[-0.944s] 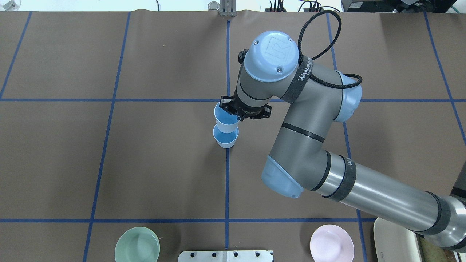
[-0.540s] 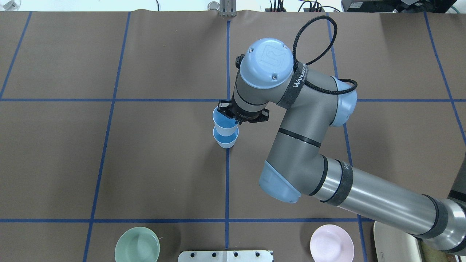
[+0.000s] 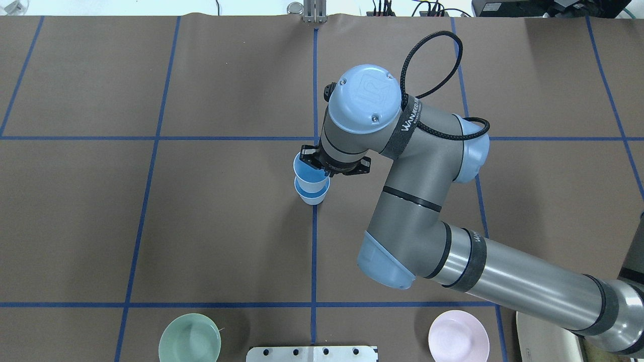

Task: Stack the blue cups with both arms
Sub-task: 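Open the right gripper and lift it away from the stacked cups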

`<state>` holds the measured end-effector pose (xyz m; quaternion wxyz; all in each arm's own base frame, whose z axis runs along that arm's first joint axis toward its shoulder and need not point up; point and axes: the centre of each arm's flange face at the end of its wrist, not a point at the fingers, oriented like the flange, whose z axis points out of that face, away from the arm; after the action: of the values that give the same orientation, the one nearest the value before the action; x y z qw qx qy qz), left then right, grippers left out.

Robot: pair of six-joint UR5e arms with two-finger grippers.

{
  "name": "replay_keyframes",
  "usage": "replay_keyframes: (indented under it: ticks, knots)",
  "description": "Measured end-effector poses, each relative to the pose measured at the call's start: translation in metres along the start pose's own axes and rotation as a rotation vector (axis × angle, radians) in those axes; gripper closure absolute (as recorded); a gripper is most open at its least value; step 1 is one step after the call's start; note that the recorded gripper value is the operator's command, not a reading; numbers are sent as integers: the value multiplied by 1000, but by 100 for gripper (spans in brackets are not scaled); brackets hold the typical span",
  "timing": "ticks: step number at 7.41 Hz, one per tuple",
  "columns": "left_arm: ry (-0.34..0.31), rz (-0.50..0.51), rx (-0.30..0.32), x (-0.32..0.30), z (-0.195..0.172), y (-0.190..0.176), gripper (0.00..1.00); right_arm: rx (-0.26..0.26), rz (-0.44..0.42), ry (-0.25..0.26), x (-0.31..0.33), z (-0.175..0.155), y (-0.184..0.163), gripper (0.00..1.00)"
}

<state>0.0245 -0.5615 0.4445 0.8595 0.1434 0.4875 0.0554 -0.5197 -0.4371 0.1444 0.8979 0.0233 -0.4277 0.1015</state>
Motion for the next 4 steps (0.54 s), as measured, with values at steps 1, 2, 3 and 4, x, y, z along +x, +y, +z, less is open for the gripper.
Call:
replay_keyframes:
  ticks: [1,2,3,4]
  knots:
    - [0,0,-1,0,0,0,2,0,-3,-1,0,1,1,95]
    - [0,-1,-2,0,1,0,2,11,-8,-8,0,2,2,45]
    - [0,-2,-2,-1,1,1,2,26,-13,-16,-2,3,3,0]
    - [0,-2,-3,-1,1,1,2,36,-16,-19,-2,4,4,0]
